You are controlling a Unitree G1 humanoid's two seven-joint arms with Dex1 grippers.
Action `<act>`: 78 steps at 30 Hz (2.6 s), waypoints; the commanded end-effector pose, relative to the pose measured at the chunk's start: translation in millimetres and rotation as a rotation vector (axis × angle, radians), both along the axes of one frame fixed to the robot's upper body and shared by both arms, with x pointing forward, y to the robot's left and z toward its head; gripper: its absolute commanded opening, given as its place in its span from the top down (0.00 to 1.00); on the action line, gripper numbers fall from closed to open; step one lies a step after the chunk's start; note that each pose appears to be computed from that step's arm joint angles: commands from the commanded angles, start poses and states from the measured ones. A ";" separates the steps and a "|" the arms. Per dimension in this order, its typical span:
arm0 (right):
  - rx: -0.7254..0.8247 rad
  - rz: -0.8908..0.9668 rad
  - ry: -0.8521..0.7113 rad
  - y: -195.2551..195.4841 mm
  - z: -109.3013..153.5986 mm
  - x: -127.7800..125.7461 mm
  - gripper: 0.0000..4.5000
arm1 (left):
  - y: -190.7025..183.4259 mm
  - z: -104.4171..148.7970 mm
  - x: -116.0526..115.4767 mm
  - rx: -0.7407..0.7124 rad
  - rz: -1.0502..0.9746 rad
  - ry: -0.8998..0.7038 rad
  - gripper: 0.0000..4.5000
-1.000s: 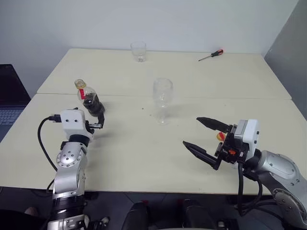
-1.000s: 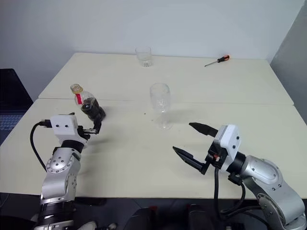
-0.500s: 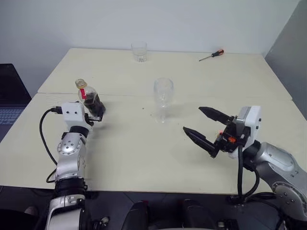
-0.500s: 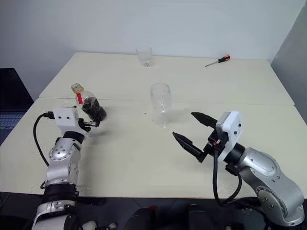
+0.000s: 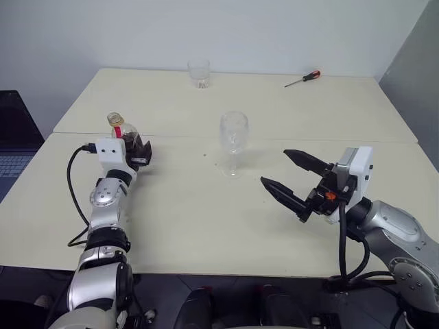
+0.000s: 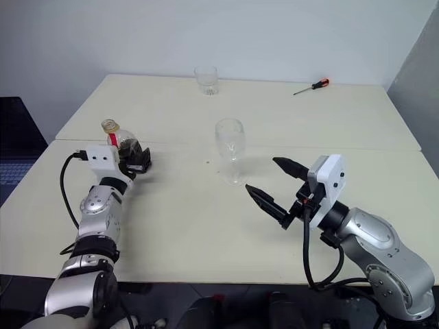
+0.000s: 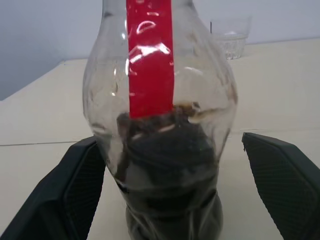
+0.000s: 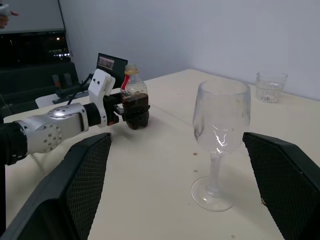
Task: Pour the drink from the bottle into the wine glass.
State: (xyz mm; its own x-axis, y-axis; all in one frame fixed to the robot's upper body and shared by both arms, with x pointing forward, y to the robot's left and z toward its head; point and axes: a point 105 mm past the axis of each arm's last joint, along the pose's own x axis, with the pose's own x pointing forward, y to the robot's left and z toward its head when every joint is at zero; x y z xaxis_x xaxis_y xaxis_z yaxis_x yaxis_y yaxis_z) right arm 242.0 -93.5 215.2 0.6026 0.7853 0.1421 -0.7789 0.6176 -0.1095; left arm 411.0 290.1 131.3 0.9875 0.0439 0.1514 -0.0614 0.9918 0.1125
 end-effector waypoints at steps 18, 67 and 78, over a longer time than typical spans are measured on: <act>-0.086 0.098 -0.068 1.9 -8.5 -19.4 0.00 | 0.8 28.3 13.6 0.047 -0.031 -0.063 0.09; 0.028 0.027 -0.173 14.2 36.9 38.3 0.00 | -150.0 136.0 23.4 0.868 -0.785 -0.165 0.68; -0.003 -0.020 -0.165 14.2 32.8 49.1 0.00 | -155.1 158.0 22.4 0.989 -0.761 -0.211 0.68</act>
State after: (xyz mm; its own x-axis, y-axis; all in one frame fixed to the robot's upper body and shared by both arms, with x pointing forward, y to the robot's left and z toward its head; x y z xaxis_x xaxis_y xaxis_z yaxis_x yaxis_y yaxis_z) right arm 293.9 -80.4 236.6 0.5983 0.7752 0.2029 -0.7491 0.6310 -0.2018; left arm 436.6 134.1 259.5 0.6620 -0.7411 -0.1119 0.4680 0.2921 0.8341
